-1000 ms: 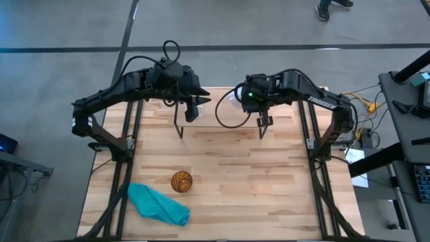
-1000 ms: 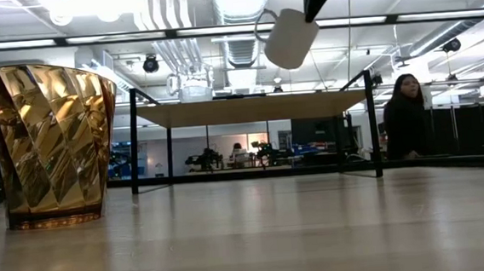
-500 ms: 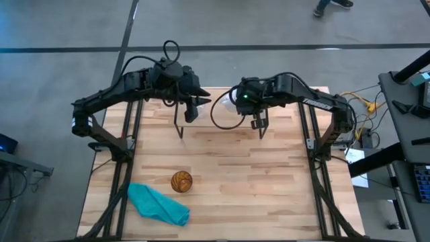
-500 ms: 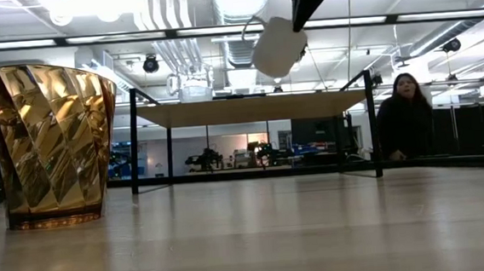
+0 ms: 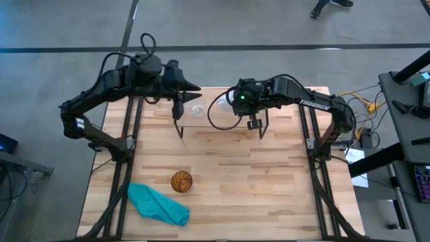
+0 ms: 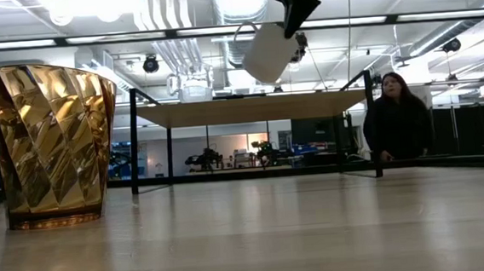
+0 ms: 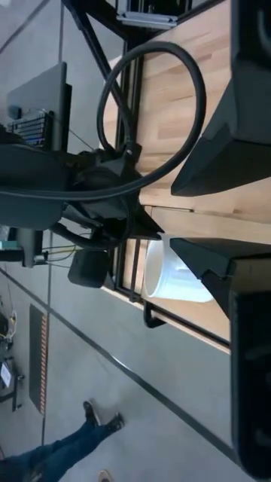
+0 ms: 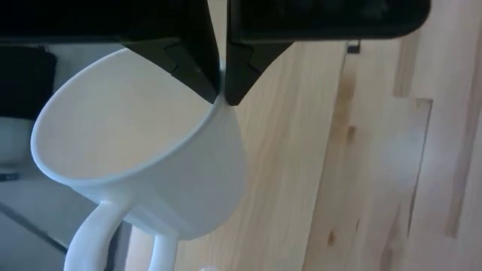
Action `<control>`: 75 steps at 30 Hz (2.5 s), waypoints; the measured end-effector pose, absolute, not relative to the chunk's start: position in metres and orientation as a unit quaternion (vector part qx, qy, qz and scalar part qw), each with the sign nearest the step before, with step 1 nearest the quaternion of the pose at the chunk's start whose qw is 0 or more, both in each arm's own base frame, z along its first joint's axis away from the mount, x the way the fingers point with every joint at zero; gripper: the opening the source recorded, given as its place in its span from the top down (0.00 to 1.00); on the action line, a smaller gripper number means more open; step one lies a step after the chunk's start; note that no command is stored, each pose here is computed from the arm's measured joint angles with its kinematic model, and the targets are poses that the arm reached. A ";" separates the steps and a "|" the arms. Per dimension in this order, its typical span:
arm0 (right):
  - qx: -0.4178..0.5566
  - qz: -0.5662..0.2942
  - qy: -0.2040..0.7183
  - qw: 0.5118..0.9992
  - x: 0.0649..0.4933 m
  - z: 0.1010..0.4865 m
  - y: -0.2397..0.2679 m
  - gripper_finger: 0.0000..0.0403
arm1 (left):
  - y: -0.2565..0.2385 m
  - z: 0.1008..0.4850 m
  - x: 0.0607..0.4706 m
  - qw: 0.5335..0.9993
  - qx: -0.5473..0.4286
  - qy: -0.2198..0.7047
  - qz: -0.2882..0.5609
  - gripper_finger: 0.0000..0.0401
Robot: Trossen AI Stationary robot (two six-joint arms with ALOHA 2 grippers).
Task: Stack small to large cups/mugs on shelf
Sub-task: Put the white mug on the shelf
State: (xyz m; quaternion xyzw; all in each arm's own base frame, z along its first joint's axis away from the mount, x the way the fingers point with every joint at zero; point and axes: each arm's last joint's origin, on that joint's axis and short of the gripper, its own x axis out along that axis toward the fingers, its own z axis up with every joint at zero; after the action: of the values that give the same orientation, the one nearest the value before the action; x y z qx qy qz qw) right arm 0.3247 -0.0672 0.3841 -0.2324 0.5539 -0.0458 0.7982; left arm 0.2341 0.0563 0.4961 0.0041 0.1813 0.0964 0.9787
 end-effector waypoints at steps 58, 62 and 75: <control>-0.199 -0.032 0.555 0.807 0.332 0.362 -0.067 0.98 | 0.081 0.427 0.315 0.945 -0.011 0.312 0.098 0.79; -0.199 -0.032 0.555 0.807 0.332 0.362 -0.067 0.98 | 0.086 0.424 0.317 0.943 -0.014 0.317 0.103 0.79; -0.199 -0.033 0.554 0.807 0.332 0.362 -0.067 0.98 | 0.094 0.413 0.326 0.937 -0.012 0.333 0.109 0.79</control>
State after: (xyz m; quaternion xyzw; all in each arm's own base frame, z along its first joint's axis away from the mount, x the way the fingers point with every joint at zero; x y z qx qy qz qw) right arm 0.3319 -0.0669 0.3623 -0.1992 0.5544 -0.0328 0.8074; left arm 0.3262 0.0939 0.4131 -0.0121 0.3328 0.1093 0.9366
